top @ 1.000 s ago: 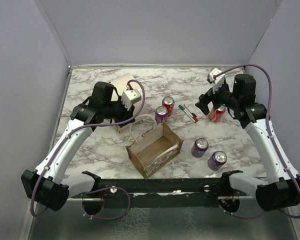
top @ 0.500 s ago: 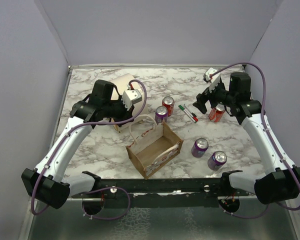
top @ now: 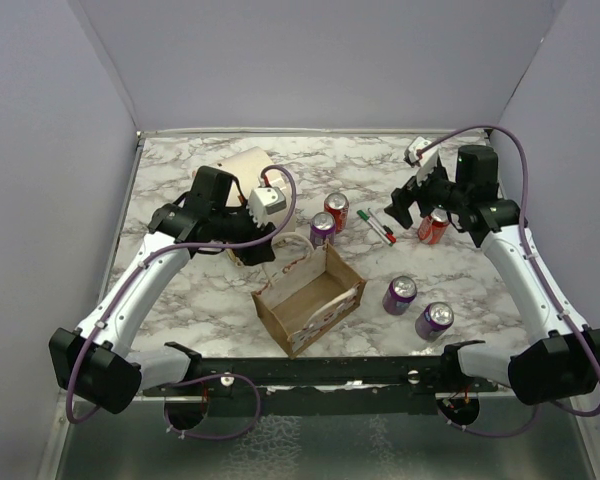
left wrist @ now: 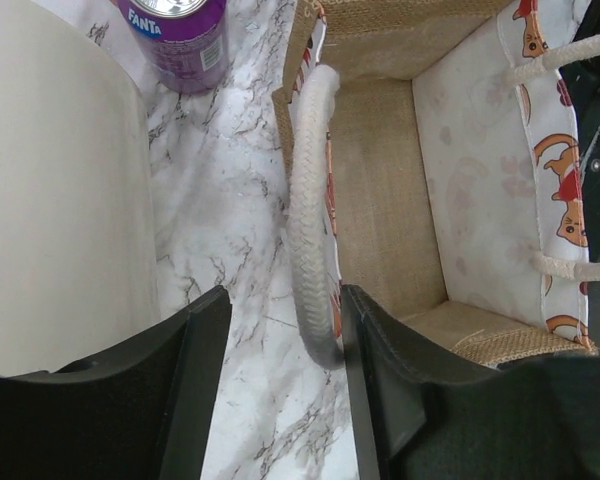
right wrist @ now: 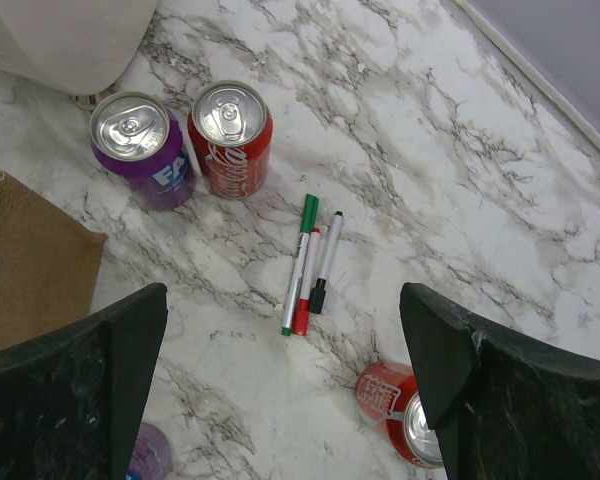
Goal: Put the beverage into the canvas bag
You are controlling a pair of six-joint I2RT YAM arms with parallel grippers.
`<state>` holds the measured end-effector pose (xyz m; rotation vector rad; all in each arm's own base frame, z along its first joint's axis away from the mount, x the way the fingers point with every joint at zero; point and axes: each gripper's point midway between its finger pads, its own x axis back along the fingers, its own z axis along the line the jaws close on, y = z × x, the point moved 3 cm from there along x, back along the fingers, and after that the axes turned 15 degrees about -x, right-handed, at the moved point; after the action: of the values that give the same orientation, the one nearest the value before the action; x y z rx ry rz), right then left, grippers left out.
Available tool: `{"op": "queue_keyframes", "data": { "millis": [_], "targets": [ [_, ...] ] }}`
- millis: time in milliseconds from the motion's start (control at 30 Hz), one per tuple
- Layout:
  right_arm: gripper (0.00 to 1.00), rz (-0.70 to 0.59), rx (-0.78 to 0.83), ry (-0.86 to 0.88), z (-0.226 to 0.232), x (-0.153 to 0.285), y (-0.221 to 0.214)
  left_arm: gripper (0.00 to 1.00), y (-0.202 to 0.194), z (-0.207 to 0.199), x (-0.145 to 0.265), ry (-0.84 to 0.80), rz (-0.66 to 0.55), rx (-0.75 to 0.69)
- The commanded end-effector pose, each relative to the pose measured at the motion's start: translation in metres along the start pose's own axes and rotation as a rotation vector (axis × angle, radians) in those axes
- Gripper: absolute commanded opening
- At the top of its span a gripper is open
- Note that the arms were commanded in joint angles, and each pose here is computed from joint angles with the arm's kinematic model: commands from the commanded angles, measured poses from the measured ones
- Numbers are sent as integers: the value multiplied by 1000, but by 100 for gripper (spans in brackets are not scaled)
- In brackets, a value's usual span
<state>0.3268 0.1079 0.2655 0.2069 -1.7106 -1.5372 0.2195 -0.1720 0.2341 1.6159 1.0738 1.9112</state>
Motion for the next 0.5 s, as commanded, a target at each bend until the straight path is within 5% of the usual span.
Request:
{"op": "queue_keyframes", "data": {
  "millis": [0, 200, 467],
  "targets": [
    [100, -7, 18, 36, 5, -6, -2, 44, 8, -8, -2, -55, -48, -1],
    [100, 9, 28, 67, 8, -12, -10, 6, 5, 1, 8, 11, 6, -74],
    [100, 30, 90, 256, 41, -39, -17, 0, -5, 26, 26, 83, 189, -261]
  ]
}}
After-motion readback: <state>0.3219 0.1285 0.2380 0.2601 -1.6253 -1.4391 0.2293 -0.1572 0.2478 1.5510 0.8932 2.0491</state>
